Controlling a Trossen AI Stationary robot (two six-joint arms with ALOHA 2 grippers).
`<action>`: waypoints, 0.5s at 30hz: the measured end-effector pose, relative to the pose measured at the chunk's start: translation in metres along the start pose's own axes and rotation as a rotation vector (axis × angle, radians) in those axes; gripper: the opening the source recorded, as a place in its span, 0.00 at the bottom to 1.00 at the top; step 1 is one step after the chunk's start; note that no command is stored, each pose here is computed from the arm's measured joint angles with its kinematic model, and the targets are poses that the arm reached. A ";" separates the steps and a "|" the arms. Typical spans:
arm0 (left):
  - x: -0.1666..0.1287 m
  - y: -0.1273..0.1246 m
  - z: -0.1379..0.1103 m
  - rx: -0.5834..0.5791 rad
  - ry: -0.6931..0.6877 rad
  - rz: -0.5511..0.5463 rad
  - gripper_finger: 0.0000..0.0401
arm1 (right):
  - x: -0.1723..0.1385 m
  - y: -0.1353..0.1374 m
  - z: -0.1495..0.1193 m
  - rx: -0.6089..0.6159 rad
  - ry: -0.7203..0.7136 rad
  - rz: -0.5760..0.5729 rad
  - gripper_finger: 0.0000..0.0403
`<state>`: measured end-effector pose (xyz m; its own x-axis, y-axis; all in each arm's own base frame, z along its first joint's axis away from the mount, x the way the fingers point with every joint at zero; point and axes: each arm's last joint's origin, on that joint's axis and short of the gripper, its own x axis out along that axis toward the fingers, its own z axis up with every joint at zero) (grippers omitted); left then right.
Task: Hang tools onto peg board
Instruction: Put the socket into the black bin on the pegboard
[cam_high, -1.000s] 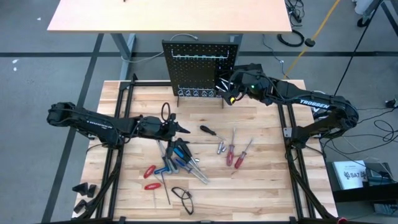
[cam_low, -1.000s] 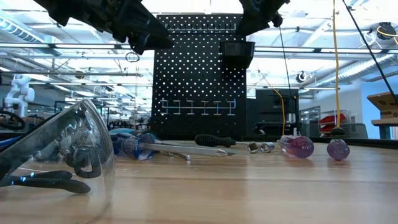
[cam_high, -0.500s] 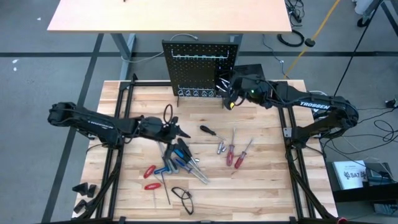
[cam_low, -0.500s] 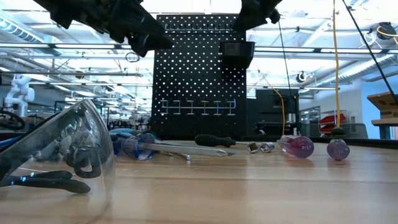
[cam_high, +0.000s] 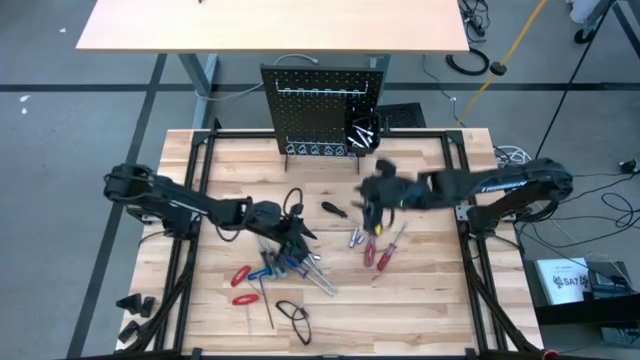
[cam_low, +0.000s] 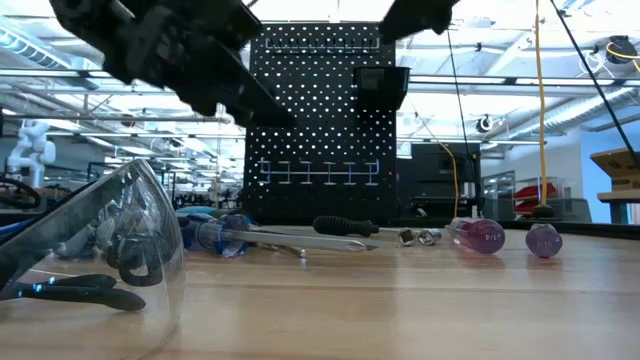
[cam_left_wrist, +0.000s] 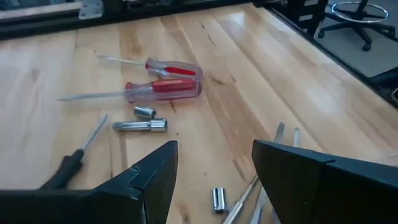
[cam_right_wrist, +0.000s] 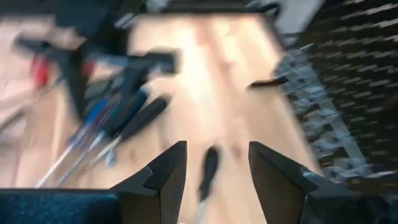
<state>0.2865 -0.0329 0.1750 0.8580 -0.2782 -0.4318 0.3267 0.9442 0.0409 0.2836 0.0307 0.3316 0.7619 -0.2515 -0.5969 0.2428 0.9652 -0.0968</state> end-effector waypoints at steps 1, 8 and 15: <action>0.004 0.001 -0.003 -0.002 0.004 -0.002 0.54 | 0.004 0.008 -0.008 -0.017 0.000 0.022 0.41; 0.032 0.004 -0.020 -0.039 0.082 -0.022 0.54 | 0.033 0.042 -0.061 0.035 -0.127 0.134 0.41; 0.059 0.010 -0.024 -0.088 0.194 0.021 0.54 | 0.046 0.042 -0.089 0.114 -0.220 0.158 0.41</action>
<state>0.3309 -0.0357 0.1287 0.7691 -0.2276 -0.5973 0.2669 0.9634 -0.0234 0.2754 0.0661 0.2288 0.9044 -0.1199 -0.4094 0.1671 0.9826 0.0815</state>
